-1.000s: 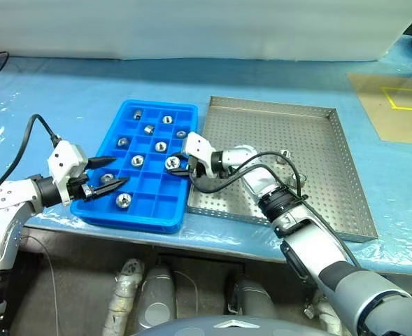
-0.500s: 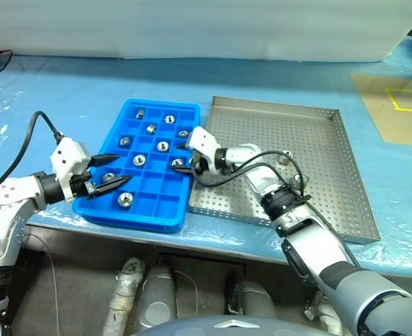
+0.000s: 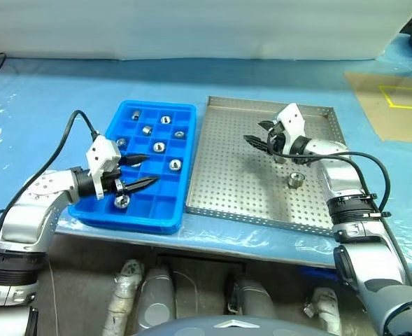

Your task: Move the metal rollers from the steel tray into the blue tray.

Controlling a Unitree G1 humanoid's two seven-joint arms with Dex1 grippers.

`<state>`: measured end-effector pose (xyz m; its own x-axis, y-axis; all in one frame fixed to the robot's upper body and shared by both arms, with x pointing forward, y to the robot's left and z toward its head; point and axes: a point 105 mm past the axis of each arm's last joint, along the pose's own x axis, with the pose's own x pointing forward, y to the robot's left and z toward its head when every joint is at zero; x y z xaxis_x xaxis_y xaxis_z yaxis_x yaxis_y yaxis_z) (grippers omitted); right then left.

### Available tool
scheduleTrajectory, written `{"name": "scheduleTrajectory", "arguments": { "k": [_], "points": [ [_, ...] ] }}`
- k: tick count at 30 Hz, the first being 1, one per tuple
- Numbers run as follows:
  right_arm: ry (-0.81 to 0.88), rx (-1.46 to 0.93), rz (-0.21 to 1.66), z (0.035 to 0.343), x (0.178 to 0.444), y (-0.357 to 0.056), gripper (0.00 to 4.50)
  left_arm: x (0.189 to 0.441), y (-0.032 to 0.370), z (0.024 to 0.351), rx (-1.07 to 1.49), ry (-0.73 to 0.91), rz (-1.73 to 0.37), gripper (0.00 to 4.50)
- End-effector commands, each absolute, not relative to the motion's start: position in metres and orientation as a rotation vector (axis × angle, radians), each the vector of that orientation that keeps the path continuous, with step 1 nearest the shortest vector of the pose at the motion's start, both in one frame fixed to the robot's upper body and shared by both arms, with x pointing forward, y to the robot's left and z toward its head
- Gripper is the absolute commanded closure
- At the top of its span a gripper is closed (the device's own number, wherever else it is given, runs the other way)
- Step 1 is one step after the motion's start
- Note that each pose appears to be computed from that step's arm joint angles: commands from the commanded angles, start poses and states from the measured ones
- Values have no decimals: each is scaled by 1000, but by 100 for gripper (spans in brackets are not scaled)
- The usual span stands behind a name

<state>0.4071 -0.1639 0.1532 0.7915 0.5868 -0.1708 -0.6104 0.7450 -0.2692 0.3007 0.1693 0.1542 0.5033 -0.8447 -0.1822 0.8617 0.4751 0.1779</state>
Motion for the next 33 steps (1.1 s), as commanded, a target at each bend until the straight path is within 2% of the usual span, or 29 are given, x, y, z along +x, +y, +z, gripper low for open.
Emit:
{"name": "scheduleTrajectory", "arguments": {
  "k": [1, 16, 22, 25, 28, 33],
  "points": [
    [36, -324, 567, 164, 413, -183, 124, 303, 165, 160, 285, 41, -1077, 111],
    [210, -331, 436, 106, 412, -229, 124, 304, 165, 153, 288, 51, -1091, 111],
    [227, -325, 429, 98, 412, -231, 124, 304, 166, 152, 290, 55, -1089, 111],
    [217, -327, 435, 98, 413, -229, 187, 303, 166, 150, 290, 57, -1089, 111],
    [208, -337, 427, 100, 414, -229, 283, 303, 167, 150, 291, 59, -1089, 111],
    [173, -345, 426, 109, 417, -223, 283, 303, 168, 150, 295, 59, -1086, 111]
  ]
}}
